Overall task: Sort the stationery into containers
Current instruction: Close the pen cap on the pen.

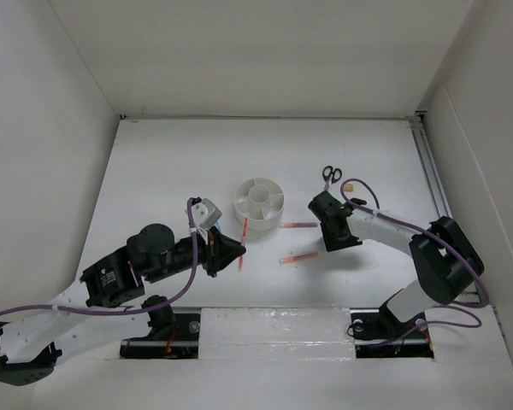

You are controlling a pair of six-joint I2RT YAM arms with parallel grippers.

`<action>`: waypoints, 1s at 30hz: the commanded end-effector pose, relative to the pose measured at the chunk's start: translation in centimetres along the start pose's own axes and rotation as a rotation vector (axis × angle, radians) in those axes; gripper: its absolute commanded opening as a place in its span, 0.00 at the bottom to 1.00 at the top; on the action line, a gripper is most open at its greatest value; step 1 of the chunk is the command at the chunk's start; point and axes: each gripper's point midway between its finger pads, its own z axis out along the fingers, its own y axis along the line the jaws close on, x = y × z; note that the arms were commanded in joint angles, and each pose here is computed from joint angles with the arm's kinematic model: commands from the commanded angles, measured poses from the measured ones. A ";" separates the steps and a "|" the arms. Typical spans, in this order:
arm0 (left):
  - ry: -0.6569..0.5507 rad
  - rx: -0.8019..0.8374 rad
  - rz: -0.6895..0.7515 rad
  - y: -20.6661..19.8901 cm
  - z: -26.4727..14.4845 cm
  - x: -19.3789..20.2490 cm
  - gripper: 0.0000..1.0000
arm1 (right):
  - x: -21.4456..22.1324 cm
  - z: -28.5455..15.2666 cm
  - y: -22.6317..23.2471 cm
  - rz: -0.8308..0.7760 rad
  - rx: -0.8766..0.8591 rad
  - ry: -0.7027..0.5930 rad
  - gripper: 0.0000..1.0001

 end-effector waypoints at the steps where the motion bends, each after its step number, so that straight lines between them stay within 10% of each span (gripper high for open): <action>1: -0.051 0.029 0.010 -0.6 -0.2 -1.1 0.00 | -0.3 0.4 -2.4 0.269 0.139 -0.044 0.48; 30: -0.088 0.041 0.010 -0.7 -0.9 -1.6 0.00 | -3.0 0.9 -0.4 0.183 0.114 -0.089 0.54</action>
